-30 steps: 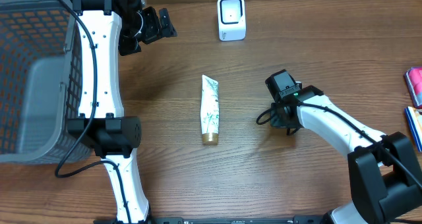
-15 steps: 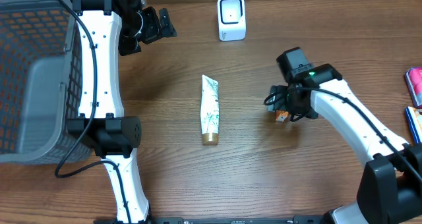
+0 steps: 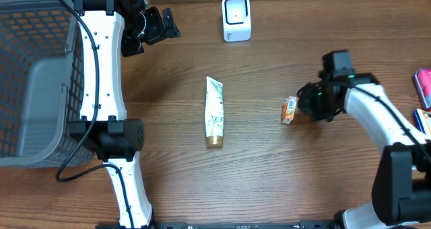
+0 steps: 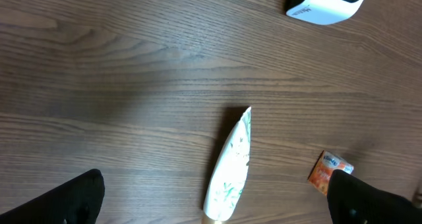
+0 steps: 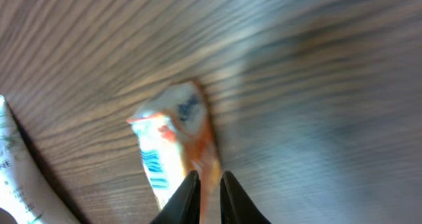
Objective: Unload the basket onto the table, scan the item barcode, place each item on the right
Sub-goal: 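Lift the Kleenex packet with the right gripper toward the scanner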
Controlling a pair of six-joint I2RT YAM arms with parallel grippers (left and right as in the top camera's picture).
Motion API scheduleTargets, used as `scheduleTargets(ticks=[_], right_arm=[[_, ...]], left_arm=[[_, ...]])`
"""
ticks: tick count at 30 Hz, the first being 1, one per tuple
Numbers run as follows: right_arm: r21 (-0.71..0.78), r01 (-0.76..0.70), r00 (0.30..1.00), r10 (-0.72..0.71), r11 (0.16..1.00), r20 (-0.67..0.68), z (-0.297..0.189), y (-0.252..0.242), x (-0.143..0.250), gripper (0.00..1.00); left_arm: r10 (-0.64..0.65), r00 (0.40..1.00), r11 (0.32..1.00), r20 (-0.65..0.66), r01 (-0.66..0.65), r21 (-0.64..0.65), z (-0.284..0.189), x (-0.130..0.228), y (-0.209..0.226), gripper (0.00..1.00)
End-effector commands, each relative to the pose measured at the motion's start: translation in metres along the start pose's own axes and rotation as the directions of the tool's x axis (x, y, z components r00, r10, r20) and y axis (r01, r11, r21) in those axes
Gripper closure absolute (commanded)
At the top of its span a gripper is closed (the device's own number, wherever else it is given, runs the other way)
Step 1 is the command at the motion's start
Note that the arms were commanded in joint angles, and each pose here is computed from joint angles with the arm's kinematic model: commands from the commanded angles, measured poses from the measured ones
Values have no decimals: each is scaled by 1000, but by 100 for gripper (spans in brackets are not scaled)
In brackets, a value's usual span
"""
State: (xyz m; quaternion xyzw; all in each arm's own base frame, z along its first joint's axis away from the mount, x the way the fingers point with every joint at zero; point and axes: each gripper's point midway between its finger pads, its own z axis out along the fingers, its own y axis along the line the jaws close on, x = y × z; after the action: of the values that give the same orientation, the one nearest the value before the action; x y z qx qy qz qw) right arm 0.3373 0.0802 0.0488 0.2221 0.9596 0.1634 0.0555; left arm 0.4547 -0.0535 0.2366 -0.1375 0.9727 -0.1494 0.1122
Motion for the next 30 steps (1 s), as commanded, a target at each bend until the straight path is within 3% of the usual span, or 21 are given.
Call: scheduleTargets(ticks=[1, 11, 14, 16, 21, 25, 30], right_arm=[[-75, -2, 999, -2, 997, -47, 12, 18, 16, 87], [-130, 149, 987, -155, 980, -38, 20, 63, 39, 86], [-126, 127, 991, -132, 984, -29, 14, 60, 31, 59], [-115, 101, 994, -103, 988, -19, 12, 51, 23, 53], [-43, 84, 995, -82, 996, 51, 16, 33, 6, 50], [-80, 121, 992, -116, 989, 56, 32, 40, 15, 49], [-55, 111, 994, -110, 992, 28, 52, 32, 17, 54]], left_arm=[[-3, 1000, 1000, 17, 3, 2, -6, -1, -1, 0], [-3, 1000, 1000, 17, 3, 2, -6, -1, -1, 0], [-3, 1000, 1000, 17, 3, 2, -6, -1, -1, 0], [-3, 1000, 1000, 16, 3, 2, -6, -1, -1, 1], [-3, 1000, 1000, 17, 3, 3, -6, -1, -1, 0], [-3, 1000, 1000, 16, 3, 2, -6, -1, -1, 0], [-3, 1000, 1000, 16, 3, 2, -6, -1, -1, 0]])
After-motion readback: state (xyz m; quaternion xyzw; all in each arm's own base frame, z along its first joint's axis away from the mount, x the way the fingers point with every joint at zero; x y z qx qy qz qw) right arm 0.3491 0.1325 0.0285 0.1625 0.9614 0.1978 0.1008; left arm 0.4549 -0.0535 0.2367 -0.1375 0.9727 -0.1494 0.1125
